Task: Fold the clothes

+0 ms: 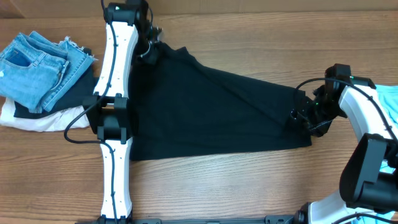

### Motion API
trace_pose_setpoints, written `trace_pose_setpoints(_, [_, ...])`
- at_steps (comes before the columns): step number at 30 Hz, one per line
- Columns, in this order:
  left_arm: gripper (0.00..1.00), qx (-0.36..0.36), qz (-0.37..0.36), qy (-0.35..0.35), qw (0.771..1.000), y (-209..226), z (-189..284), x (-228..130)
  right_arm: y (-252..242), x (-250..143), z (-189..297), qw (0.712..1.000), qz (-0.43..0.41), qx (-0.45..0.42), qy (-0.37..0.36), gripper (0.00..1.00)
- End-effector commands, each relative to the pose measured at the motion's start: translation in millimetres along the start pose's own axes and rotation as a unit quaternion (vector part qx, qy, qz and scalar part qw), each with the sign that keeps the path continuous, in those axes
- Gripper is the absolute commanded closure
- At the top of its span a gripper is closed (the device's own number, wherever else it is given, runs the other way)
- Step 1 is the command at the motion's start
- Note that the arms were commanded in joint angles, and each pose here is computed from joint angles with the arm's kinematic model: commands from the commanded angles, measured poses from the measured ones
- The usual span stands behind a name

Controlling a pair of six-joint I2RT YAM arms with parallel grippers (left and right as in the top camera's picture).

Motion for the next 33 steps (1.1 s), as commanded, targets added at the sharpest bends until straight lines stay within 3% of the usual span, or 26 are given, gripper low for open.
trace_pose_setpoints(1, [0.00, -0.062, 0.011, -0.117, 0.991, -14.0, 24.1, 47.9, 1.9, 0.0, 0.4, 1.000, 0.005, 0.001, -0.002, 0.36])
trace_pose_setpoints(6, [0.00, -0.059, -0.009, -0.227, 0.972, -12.0, 8.2, 103.3, 1.9, 0.0, 0.4, 1.000, 0.005, 0.001, -0.002, 0.36])
trace_pose_setpoints(11, [0.13, -0.069, -0.004, -0.179, 0.981, -9.7, -58.6, 95.9, 1.9, 0.0, 0.4, 1.000, 0.005, 0.001, -0.002, 0.36])
trace_pose_setpoints(16, [0.46, -0.073, -0.001, -0.143, 0.987, -12.7, -77.0, 82.7, 1.8, -0.2, 0.4, 1.000, 0.005, 0.001, -0.002, 0.36])
trace_pose_setpoints(19, [0.96, -0.071, 0.006, -0.108, 0.992, -10.3, -77.5, 66.9, 1.7, -0.2, 0.5, 1.000, 0.007, 0.001, -0.002, 0.36])
trace_pose_setpoints(22, [0.96, -0.070, 0.009, -0.096, 0.993, -11.2, -57.0, 58.7, 1.5, -1.1, 0.5, 1.000, 0.013, 0.000, 0.000, 0.37])
trace_pose_setpoints(26, [0.96, -0.065, 0.019, -0.067, 0.995, -16.3, 9.7, 27.5, 1.5, -1.2, 0.5, 1.000, 0.013, 0.000, 0.000, 0.36])
trace_pose_setpoints(33, [0.96, 0.003, 0.037, 0.065, 0.997, 1.9, 24.2, -38.7, 1.3, -2.4, 0.5, 1.000, 0.013, 0.000, 0.003, 0.36])
Point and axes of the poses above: each gripper's point midway between its finger pads, its own z axis back along the fingers, its own y axis along the line the jaws close on, x = y × z, the point moved 2 cm from there along z, back along the fingers, and after that the axes turned 11 degrees about z, right-handed, at the moved point
